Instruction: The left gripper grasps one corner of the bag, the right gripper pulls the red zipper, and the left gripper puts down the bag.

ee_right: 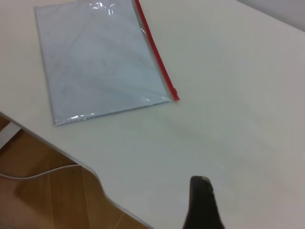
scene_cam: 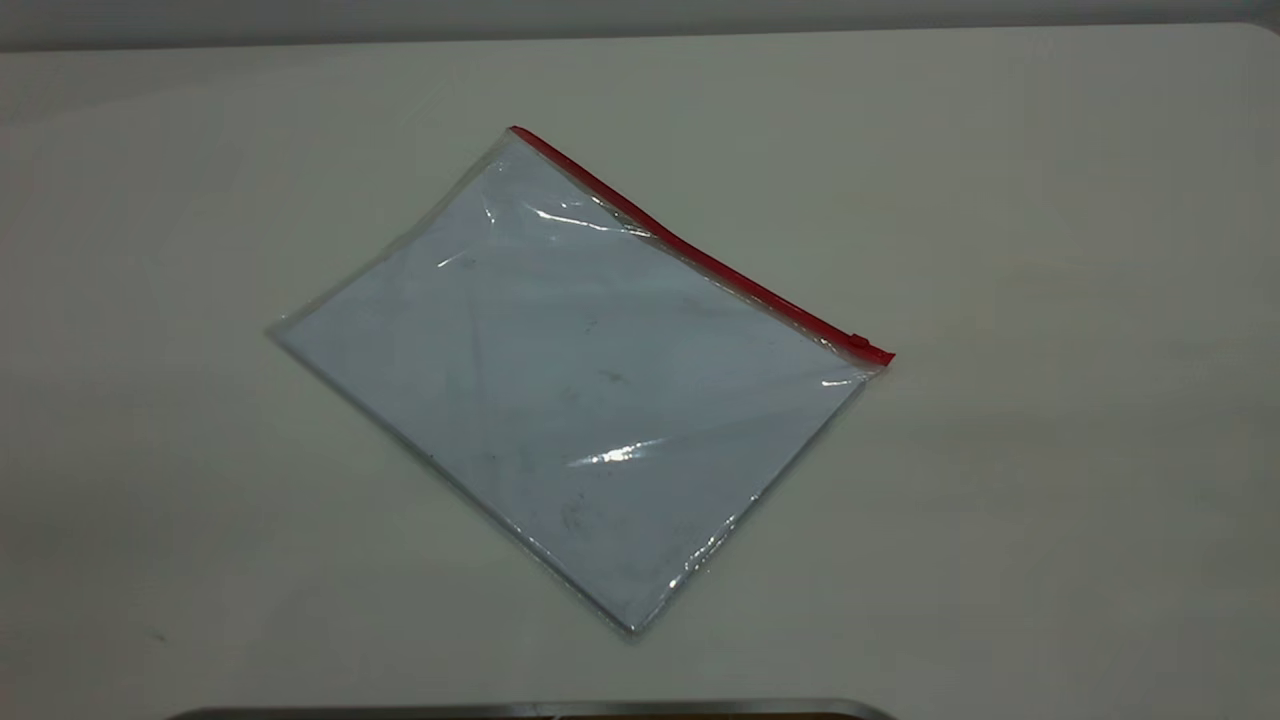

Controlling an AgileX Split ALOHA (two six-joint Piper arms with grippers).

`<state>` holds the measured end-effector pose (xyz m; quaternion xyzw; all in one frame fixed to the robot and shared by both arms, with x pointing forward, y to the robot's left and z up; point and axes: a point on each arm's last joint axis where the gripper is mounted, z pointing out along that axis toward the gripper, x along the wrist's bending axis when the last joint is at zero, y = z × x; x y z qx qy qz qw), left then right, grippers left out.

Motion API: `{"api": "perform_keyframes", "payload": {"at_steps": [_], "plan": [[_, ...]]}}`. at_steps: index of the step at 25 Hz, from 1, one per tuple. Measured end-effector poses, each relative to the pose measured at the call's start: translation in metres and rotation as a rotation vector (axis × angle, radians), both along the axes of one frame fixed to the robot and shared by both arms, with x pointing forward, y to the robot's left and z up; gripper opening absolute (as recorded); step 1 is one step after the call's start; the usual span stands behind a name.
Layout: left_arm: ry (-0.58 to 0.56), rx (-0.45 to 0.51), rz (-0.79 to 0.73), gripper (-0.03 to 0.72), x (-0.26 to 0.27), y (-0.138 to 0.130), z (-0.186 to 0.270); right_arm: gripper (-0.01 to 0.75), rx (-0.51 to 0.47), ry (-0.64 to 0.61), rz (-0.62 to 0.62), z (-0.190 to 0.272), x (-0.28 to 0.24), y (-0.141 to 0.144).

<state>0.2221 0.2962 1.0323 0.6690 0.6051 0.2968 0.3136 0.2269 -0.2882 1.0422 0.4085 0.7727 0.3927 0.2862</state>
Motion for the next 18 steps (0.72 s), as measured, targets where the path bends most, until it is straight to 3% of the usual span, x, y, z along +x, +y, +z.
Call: {"api": "perform_keyframes", "payload": {"at_steps": [6, 18], "plan": [[0.0, 0.0, 0.0, 0.59, 0.0, 0.0, 0.0, 0.564, 0.001, -0.003, -0.013, 0.0, -0.0003, 0.0], [0.0, 0.0, 0.0, 0.59, 0.0, 0.0, 0.0, 0.564, 0.004, -0.009, -0.352, -0.0001, 0.0033, 0.0034]]}}
